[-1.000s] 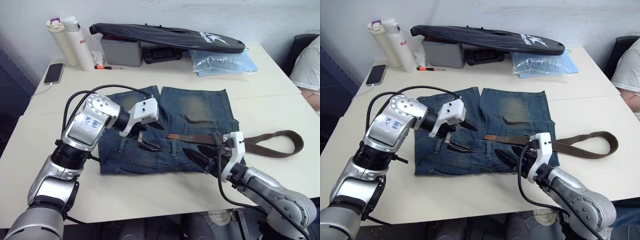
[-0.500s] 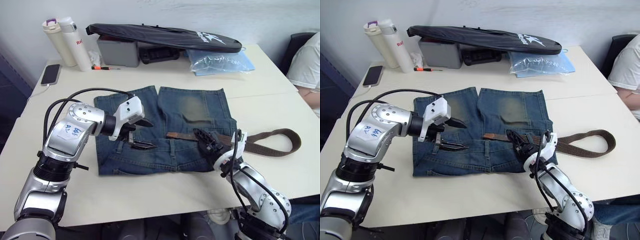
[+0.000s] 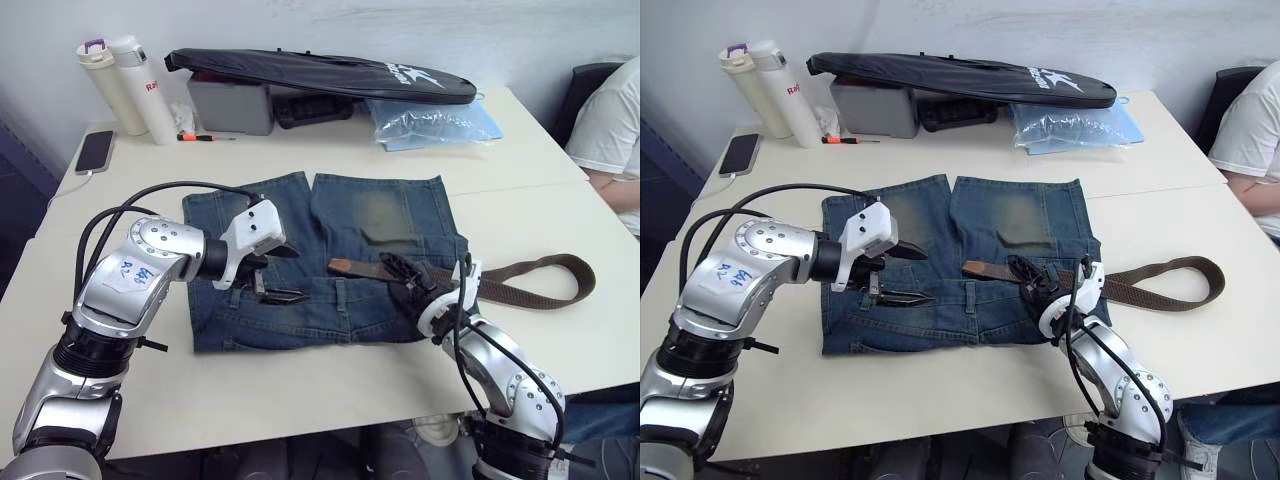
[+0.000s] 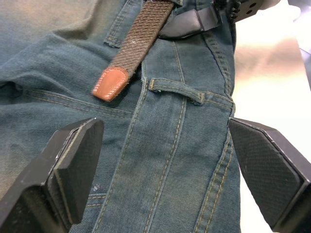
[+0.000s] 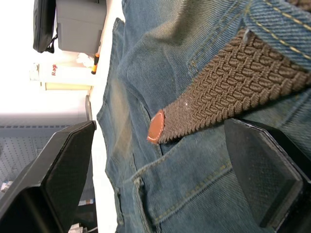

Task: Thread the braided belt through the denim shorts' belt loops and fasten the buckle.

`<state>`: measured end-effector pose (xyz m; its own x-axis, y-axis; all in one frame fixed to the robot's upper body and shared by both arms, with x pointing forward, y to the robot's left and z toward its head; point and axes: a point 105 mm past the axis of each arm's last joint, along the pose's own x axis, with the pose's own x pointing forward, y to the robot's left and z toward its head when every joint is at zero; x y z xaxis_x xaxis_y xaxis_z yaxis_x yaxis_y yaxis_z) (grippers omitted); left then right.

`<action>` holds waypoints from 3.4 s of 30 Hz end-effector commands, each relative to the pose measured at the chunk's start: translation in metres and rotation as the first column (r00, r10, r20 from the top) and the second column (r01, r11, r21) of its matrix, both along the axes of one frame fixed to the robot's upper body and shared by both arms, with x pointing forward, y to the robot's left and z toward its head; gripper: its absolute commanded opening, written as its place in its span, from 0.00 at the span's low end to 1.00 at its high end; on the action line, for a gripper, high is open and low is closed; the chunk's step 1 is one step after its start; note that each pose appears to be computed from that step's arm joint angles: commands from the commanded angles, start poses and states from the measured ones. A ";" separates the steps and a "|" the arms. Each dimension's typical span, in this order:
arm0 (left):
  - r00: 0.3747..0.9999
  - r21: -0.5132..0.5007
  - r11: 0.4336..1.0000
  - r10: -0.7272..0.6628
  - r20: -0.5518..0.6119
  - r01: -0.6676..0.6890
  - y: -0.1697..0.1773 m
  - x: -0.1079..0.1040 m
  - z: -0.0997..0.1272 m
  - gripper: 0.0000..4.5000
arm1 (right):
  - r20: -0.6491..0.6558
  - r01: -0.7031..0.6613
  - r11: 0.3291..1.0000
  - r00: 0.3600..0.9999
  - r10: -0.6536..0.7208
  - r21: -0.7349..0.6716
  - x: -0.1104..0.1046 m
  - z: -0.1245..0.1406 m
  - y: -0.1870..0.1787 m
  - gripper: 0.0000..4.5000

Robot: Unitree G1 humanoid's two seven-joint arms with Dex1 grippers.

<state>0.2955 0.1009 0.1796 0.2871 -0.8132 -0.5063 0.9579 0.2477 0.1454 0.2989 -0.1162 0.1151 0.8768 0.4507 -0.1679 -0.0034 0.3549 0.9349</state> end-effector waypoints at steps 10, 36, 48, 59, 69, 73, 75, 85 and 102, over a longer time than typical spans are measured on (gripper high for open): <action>0.998 -0.017 1.000 0.022 0.056 -0.021 -0.001 -0.002 0.007 1.00 | -0.195 0.000 0.991 0.981 -0.026 -0.131 -0.010 -0.038 -0.011 1.00; 0.994 -0.026 0.997 -0.067 0.083 0.069 -0.018 0.010 0.009 1.00 | -0.221 -0.159 -0.163 0.492 0.842 -0.974 -0.038 -0.022 -0.027 0.82; 0.993 -0.044 0.995 -0.088 0.082 0.091 -0.027 0.012 0.005 1.00 | -0.432 0.037 -0.494 0.433 0.791 -0.869 -0.023 -0.008 -0.112 0.01; 0.989 -0.053 0.991 -0.120 0.086 0.125 -0.036 0.014 0.004 1.00 | -0.422 0.116 -0.507 0.416 0.806 -0.854 -0.015 -0.007 -0.141 0.11; 0.988 -0.065 0.989 -0.128 0.083 0.133 -0.037 0.016 0.004 1.00 | -0.129 0.038 -0.179 0.554 0.823 -0.983 -0.030 0.071 -0.143 0.99; 0.990 -0.094 0.988 -0.113 0.089 0.121 -0.039 0.019 0.009 1.00 | 0.143 0.002 0.191 0.668 0.731 -0.982 -0.027 0.088 -0.129 0.99; 0.991 -0.128 0.986 -0.098 0.088 0.109 -0.040 0.020 0.014 1.00 | 0.277 -0.008 0.436 0.762 0.585 -0.900 -0.019 0.088 -0.121 0.99; 0.994 -0.245 0.969 0.005 0.106 0.021 -0.035 0.026 0.038 1.00 | 0.134 -0.030 0.947 0.988 0.076 -0.321 -0.010 0.038 -0.091 0.99; 0.992 -0.220 0.975 0.048 0.118 -0.020 -0.031 0.028 0.035 1.00 | -0.016 0.112 0.993 0.993 -0.113 -0.032 0.016 0.017 -0.094 0.99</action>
<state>0.3251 0.0700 0.2030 0.3563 -0.8839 -0.3029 0.9334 0.3224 0.1573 0.3124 -0.2111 0.1285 0.9123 0.3427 -0.2240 0.0722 0.4040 0.9119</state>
